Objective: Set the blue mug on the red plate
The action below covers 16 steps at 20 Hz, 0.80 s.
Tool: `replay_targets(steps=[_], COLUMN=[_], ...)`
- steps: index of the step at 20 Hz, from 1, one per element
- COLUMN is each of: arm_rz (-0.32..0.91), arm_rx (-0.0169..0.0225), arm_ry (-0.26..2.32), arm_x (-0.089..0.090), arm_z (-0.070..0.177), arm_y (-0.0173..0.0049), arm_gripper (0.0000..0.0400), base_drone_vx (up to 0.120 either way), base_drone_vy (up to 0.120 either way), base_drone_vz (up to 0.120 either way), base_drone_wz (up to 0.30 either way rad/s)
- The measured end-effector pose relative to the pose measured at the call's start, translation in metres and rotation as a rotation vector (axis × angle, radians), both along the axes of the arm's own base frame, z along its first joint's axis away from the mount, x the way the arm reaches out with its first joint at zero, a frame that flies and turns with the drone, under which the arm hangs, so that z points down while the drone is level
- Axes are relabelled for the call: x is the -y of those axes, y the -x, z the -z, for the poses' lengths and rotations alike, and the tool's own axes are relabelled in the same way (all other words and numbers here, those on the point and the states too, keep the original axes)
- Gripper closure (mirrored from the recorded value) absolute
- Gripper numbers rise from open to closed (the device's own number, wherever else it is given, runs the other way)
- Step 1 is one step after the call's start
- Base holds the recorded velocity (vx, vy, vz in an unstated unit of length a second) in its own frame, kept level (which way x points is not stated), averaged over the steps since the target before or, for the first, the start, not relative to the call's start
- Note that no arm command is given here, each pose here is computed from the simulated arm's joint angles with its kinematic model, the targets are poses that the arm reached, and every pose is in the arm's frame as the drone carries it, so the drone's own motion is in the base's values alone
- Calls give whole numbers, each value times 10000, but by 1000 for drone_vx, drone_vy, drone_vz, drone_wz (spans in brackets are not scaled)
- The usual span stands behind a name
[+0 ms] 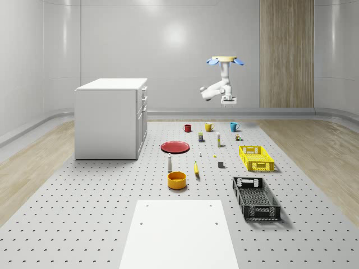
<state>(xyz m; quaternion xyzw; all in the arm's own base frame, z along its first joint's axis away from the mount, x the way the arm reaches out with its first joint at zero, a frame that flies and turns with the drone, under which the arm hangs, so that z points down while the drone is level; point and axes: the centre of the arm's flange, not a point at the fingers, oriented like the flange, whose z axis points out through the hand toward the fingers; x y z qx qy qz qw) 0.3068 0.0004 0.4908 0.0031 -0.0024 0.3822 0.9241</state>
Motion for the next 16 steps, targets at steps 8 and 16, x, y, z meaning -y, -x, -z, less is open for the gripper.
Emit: replay_targets(steps=[8, 16], arm_rz=[0, -1], arm_rx=[-2, -3], arm_ry=[48, 59], arm_x=[5, 5], arm_z=[0, 1], arm_y=[0, 0], arm_gripper=[0, 0], base_drone_vx=[-20, 0], base_drone_vy=[50, 10], base_drone_vz=[-120, -120], base_drone_wz=[0, 0])
